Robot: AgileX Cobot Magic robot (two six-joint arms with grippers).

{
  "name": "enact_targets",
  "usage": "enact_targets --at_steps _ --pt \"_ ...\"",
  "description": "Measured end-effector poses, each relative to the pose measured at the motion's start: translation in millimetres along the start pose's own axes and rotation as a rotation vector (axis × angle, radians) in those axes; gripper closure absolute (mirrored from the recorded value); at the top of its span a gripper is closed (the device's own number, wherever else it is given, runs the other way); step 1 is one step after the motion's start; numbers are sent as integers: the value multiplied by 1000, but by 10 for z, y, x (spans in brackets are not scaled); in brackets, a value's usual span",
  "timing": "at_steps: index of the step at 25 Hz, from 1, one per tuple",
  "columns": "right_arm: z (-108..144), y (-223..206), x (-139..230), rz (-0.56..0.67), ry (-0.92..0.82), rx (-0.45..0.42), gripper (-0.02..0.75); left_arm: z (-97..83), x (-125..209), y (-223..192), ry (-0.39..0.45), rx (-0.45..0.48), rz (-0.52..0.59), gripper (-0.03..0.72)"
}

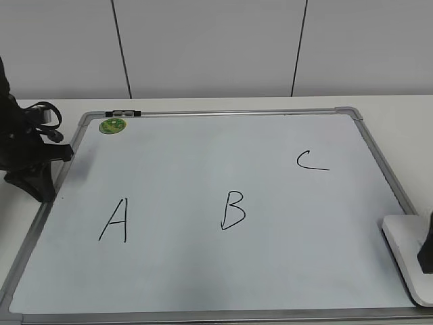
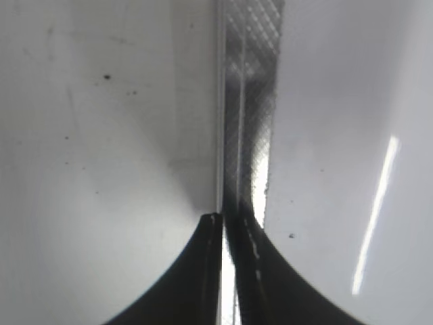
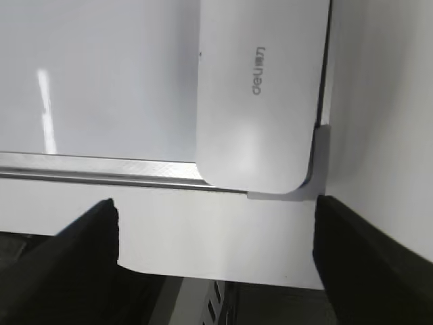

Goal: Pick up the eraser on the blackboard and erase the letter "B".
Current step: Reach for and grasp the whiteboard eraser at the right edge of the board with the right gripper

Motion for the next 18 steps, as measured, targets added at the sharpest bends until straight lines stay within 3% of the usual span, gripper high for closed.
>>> enact_targets --at_steps 10,18 --pt "10 -297 -323 66 3 -1 66 0 0 0 0 0 0 645" --pt "-70 -446 -461 113 -27 57 66 0 0 0 0 0 0 641"
Point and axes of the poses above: a point on each arm's last joint axis where the gripper is mounted, y pointing back along that axis away from the gripper, z along the wrist's bending axis when the last joint is at zero, x = y × z, the point moved 2 cm from there along -y, pointing out along that axis toward the gripper, and after that the axes turned 1 degree about y, right-handed, at the moved point
